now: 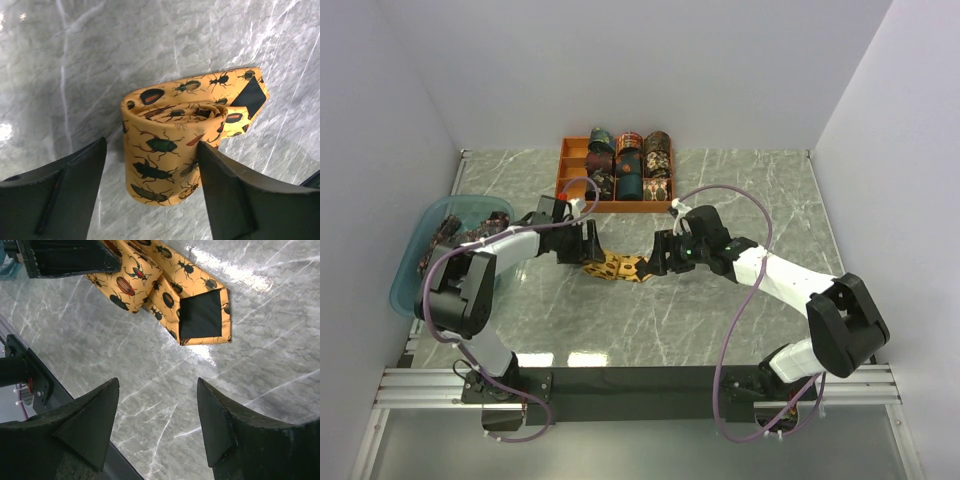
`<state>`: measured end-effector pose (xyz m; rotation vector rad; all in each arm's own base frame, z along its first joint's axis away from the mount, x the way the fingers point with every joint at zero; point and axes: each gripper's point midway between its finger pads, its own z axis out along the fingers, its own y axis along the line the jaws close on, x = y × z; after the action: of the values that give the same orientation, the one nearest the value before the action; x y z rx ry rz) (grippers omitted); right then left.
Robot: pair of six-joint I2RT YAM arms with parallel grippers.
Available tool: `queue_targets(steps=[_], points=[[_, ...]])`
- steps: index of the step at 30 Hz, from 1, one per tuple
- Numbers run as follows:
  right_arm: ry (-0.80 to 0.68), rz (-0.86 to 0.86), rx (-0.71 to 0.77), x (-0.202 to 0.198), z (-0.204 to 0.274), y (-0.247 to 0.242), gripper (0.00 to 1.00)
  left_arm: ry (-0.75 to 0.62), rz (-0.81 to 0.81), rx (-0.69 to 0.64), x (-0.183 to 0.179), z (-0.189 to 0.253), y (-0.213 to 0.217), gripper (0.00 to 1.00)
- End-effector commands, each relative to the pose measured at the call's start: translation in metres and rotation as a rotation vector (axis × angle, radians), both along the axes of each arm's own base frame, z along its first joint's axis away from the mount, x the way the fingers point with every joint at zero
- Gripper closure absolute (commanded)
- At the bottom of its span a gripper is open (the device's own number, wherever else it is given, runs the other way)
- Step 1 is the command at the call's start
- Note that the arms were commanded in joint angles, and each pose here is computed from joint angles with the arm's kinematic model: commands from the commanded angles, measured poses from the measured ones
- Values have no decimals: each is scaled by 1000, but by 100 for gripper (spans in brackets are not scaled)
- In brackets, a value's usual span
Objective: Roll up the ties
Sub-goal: Roll the tie
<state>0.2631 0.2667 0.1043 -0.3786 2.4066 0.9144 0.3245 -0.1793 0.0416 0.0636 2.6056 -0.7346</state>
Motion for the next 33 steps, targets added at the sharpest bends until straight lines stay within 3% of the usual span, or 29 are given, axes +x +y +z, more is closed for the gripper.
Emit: queue_targets(steps=[1, 4, 6, 16, 26, 33], points=[[-20, 22, 17, -1, 0, 5, 30, -11, 1, 23, 8, -1, -3, 23], [-27, 18, 14, -1, 1, 3, 30, 3, -5, 32, 5, -4, -6, 27], [-23, 18, 12, -2, 0, 2, 30, 7, -14, 33, 2, -5, -11, 37], [-30, 15, -10, -6, -2, -4, 30, 9, -15, 37, -5, 2, -22, 58], [-30, 12, -32, -16, -7, -14, 30, -26, 28, 107, -10, 18, -13, 62], [-58, -20, -78, -16, -5, -26, 30, -71, 123, 299, -4, 29, 8, 63]])
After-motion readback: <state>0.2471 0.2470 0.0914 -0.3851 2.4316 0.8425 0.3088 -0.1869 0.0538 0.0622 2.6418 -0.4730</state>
